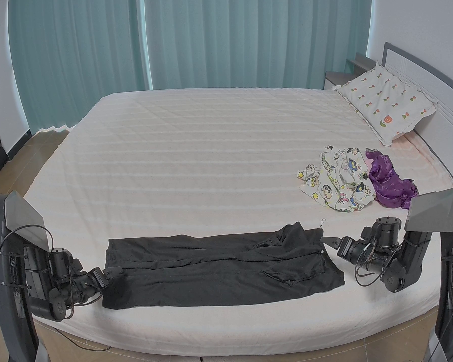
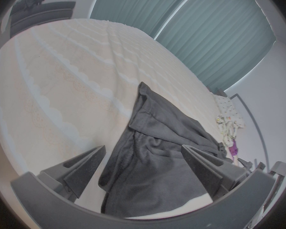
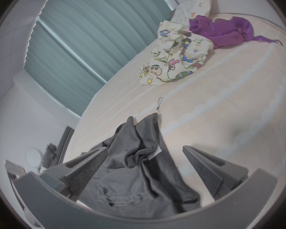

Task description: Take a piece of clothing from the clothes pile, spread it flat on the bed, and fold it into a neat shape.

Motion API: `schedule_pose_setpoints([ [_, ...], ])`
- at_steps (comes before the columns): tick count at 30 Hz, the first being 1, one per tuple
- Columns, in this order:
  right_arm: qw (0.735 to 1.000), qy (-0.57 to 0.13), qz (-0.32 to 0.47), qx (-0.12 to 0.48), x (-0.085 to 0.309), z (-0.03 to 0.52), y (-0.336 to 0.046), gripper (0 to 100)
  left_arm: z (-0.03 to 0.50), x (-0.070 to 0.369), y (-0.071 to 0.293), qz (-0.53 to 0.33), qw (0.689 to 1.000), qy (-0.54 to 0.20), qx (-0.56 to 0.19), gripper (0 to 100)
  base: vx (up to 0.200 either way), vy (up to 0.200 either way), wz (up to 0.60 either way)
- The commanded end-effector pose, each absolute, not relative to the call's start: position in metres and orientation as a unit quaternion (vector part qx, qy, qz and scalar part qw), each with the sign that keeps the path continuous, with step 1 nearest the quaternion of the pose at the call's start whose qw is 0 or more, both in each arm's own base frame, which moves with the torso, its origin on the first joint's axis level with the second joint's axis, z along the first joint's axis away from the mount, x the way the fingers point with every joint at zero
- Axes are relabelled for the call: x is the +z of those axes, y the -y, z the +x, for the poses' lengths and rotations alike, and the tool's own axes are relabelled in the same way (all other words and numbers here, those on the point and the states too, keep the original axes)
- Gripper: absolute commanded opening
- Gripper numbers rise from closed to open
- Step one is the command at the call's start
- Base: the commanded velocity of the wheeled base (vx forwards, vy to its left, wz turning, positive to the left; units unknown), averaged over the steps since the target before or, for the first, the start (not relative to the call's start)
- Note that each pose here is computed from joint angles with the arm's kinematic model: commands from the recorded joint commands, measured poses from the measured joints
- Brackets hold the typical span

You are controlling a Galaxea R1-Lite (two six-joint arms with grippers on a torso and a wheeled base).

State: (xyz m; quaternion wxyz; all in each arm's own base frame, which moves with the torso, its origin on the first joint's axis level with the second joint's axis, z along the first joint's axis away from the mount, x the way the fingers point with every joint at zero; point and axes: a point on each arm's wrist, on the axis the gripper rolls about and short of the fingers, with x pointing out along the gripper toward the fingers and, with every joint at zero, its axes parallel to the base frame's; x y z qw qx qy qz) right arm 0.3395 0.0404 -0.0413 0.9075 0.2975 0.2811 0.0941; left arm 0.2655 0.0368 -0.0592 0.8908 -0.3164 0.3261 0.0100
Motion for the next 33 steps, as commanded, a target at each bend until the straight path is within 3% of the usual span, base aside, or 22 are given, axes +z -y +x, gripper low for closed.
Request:
schedule_pose_setpoints([
  [1,0.895,-0.271,0.348,0.069,-0.016,0.322,-0.063,100,0.256,-0.04,-0.055,-0.357,0.882,-0.307,-0.023,100,0.0,0.0,0.0],
  [6,0.879,-0.294,0.374,0.037,-0.025,0.308,-0.093,100,0.258,-0.029,-0.058,-0.408,0.865,-0.292,-0.032,100,0.0,0.0,0.0],
  [13,0.865,-0.33,0.377,0.011,-0.052,0.303,-0.106,100,0.263,-0.027,-0.058,-0.423,0.86,-0.284,-0.032,100,0.0,0.0,0.0],
  [31,0.891,-0.316,0.327,0.01,-0.069,0.318,-0.114,100,0.265,-0.028,-0.059,-0.422,0.861,-0.281,-0.033,100,0.0,0.0,0.0],
  [32,0.891,-0.314,0.326,0.011,-0.069,0.319,-0.114,0,0.265,-0.028,-0.059,-0.422,0.861,-0.281,-0.034,100,0.0,0.0,0.0],
  [33,0.892,-0.314,0.327,0.011,-0.069,0.32,-0.115,0,0.265,-0.028,-0.059,-0.422,0.861,-0.281,-0.033,100,0.0,0.0,0.0],
])
